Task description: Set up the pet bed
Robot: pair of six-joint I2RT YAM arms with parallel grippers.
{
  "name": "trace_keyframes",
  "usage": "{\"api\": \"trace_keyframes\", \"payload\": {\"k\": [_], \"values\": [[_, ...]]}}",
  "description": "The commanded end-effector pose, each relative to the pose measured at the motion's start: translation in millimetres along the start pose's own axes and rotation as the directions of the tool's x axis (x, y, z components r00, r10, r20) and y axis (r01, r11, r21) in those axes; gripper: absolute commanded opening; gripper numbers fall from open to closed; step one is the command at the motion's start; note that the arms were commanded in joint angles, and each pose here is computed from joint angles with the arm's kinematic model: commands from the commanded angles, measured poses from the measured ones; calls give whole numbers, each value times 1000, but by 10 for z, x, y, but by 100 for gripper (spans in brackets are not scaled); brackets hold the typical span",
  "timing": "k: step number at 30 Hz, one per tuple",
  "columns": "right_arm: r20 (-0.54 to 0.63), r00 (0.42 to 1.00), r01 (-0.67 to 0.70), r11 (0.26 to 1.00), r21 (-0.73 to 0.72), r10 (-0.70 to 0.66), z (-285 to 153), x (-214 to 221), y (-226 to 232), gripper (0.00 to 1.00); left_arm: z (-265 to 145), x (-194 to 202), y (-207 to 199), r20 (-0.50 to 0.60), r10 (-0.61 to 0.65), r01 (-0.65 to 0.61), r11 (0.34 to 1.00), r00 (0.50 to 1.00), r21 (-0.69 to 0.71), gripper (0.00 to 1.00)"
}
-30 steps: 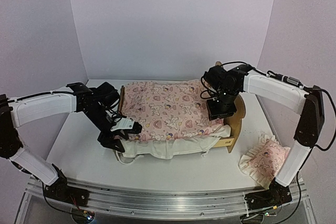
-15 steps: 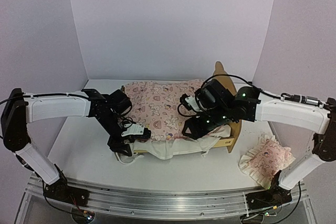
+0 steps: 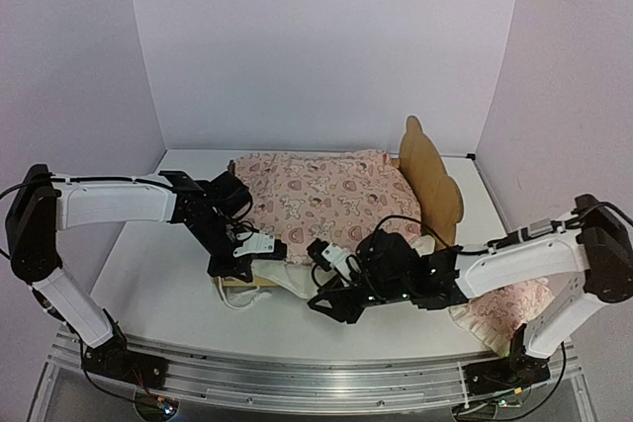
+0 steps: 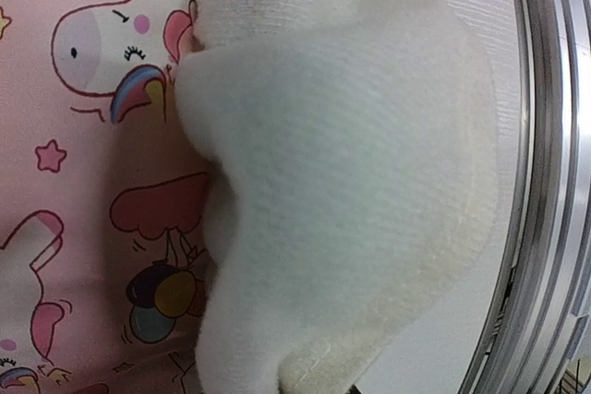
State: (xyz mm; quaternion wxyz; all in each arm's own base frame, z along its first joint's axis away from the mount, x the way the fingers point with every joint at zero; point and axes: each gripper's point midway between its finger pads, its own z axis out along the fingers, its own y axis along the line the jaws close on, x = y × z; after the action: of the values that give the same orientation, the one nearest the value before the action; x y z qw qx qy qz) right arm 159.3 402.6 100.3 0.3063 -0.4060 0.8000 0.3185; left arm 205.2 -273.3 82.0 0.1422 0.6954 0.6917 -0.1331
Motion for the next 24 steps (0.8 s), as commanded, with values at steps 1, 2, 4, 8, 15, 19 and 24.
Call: {"api": "trace_keyframes", "payload": {"k": [1,2,4,8,15,19,24], "values": [[270,962,54,998,-12,-49,301,-586,111,39,-18,-159,337,-2,59,-59,991,998,-118,4],[292,955,53,998,-29,-42,388,-638,136,39,-35,-193,431,-2,66,-66,987,998,-148,2],[325,945,55,997,-52,-36,560,-700,163,38,-54,-235,595,0,68,-67,981,998,-184,1],[382,924,28,1000,1,-26,890,-744,18,35,-24,-259,831,9,50,-47,978,999,-206,1],[415,907,-125,987,98,74,1388,-722,-312,34,10,-204,1107,32,9,-1,975,999,-222,2],[420,896,-204,974,96,146,1566,-666,-392,34,-89,-264,1006,76,-21,33,985,997,-167,13],[427,866,-308,951,44,260,1642,-640,-337,34,-291,-414,946,139,-91,107,988,986,-115,32]]}}
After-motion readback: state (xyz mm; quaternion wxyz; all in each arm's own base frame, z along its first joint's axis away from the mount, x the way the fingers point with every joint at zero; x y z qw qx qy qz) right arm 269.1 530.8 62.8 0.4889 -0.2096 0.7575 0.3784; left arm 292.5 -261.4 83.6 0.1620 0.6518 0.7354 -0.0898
